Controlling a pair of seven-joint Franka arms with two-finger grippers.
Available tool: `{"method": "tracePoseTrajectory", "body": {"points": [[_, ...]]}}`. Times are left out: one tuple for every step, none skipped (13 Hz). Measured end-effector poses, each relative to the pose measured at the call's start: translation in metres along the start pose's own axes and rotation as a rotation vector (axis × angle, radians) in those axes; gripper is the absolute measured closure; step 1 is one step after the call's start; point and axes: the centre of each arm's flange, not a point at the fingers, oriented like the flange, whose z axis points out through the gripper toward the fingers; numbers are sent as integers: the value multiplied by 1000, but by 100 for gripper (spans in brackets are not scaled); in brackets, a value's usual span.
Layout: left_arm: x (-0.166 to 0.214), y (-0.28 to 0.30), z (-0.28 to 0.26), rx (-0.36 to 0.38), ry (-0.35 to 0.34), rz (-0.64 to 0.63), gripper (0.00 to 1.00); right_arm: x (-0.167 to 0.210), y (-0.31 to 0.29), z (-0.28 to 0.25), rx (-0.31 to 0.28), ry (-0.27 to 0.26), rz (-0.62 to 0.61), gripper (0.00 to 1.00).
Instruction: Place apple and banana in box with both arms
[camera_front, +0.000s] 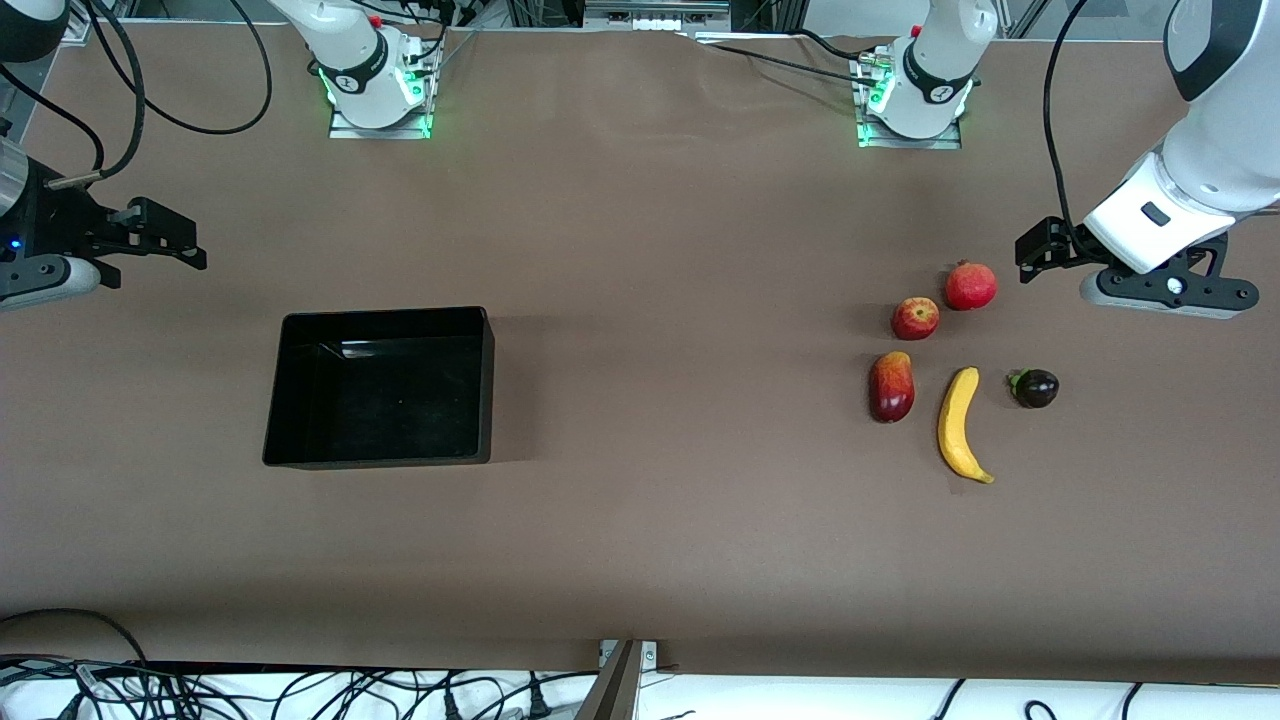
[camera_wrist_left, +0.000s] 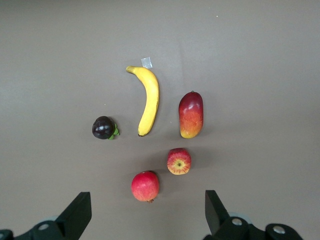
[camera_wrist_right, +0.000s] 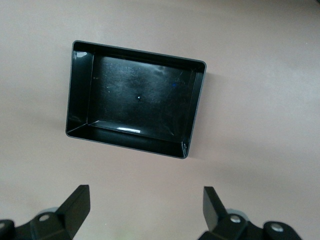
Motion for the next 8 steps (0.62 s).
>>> {"method": "tracePoseTrajectory", "body": {"points": [[0,0,0,0,0,0,0,0,0,0,-2,0,0,0],[0,0,0,0,0,0,0,0,1,0,-5,0,0,0],[0,0,0,0,0,0,0,0,1,0,-7,0,0,0],[0,0,0,0,0,0,0,0,1,0,-8,-1,-1,0],[0,0,0,0,0,0,0,0,1,0,-9,-1,-1,0],[0,0,0,0,0,0,0,0,1,0,-12,-2,0,0],[0,0,0,0,0,0,0,-1,3,0,-25,-5,0,0],[0,0,0,0,0,0,0,-1,6,2,-46,-13,1,0]]}}
